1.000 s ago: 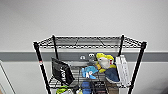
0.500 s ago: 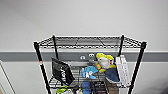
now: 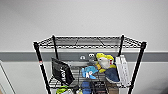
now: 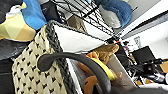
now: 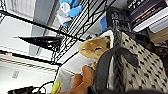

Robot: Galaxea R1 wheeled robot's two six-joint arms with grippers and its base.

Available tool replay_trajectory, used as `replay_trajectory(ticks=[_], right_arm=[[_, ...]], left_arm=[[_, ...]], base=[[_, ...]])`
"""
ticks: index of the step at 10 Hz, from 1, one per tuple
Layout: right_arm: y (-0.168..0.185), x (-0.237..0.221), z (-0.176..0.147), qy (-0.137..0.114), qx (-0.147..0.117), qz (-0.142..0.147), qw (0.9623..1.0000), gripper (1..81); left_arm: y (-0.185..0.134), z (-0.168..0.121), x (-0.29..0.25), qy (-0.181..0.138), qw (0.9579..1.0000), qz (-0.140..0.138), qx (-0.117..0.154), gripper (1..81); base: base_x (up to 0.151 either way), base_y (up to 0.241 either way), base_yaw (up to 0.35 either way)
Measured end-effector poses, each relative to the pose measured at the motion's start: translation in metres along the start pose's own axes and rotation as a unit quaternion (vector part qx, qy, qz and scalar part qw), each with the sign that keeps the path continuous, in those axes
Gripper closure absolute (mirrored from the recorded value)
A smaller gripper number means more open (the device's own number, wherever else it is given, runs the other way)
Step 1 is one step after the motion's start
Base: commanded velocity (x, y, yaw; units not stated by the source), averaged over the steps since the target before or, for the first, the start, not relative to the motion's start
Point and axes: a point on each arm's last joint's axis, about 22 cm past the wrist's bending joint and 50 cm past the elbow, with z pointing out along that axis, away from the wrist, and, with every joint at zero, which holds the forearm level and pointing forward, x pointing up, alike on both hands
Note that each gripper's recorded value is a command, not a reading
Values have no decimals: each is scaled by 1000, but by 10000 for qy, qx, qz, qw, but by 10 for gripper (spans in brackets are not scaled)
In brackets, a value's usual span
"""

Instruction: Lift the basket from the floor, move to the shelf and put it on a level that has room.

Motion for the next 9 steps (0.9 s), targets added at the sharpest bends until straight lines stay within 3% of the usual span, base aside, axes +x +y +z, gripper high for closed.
replay_trajectory(ticks=[5,9], right_arm=[[-55,12,-14,23,397,-250,9989,811],[-91,21,-31,54,603,-450,9972,811]], left_arm=[[59,-31,27,164,9984,456,-290,811],[94,-43,35,178,9970,562,-495,811]], base=[[0,0,0],[0,0,0]])
